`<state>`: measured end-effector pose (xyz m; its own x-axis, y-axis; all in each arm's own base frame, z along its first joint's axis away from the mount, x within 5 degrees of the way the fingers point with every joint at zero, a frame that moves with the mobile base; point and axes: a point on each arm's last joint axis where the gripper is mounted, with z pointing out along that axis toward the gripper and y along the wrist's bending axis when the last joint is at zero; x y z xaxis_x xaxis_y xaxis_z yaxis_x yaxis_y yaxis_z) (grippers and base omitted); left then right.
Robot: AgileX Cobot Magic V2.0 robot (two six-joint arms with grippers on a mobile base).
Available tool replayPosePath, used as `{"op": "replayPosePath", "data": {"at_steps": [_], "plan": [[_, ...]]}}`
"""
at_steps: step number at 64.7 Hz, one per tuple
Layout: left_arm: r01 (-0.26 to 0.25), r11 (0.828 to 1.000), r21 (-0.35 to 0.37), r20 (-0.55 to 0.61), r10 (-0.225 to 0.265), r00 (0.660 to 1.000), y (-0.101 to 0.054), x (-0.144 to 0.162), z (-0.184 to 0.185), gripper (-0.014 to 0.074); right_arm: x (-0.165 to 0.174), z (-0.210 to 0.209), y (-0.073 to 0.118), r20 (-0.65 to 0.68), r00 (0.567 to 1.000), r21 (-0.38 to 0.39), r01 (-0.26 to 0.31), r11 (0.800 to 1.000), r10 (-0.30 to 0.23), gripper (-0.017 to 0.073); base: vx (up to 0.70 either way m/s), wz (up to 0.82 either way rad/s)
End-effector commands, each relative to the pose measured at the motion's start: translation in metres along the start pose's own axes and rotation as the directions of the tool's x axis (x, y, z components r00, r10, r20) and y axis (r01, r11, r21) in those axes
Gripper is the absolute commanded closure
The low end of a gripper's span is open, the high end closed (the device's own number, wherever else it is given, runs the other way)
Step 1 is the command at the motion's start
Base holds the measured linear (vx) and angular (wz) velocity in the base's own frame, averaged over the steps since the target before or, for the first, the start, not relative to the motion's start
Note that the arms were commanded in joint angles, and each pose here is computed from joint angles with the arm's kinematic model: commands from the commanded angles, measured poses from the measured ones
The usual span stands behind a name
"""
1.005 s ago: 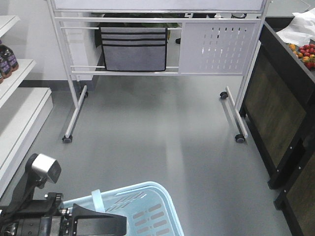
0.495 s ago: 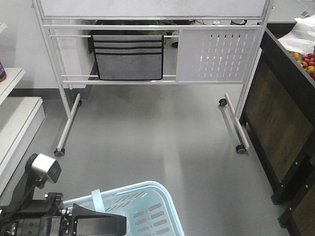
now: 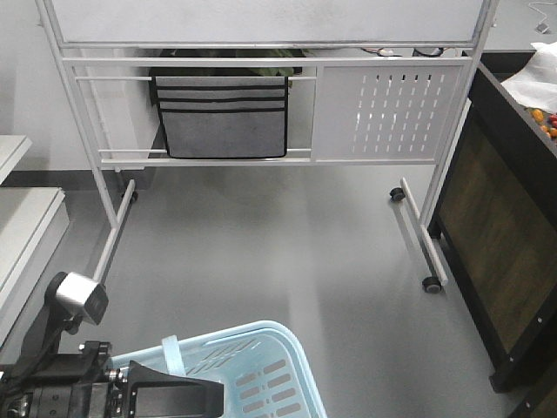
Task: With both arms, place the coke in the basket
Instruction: 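Drive the base past the whiteboard stand carrying the basket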
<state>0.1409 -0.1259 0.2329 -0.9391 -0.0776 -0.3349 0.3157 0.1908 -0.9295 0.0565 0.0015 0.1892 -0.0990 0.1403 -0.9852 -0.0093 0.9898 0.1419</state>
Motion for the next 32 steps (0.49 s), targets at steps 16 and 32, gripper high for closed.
{"op": "replayPosePath", "data": {"at_steps": [16,32], "plan": [[-0.022,0.971,0.239,-0.035,0.031,0.999,-0.0287,0.0013,-0.0029,0.0601,-0.0025,-0.0006,-0.0002,0.075,0.997,-0.001,0.008,1.000,-0.008,0.0564,0.20,0.02],[-0.022,0.971,0.239,-0.035,0.031,0.999,-0.0287,0.0013,-0.0029,0.0601,-0.0025,-0.0006,-0.0002,0.075,0.997,-0.001,0.008,1.000,-0.008,0.0564,0.19,0.07]]}}
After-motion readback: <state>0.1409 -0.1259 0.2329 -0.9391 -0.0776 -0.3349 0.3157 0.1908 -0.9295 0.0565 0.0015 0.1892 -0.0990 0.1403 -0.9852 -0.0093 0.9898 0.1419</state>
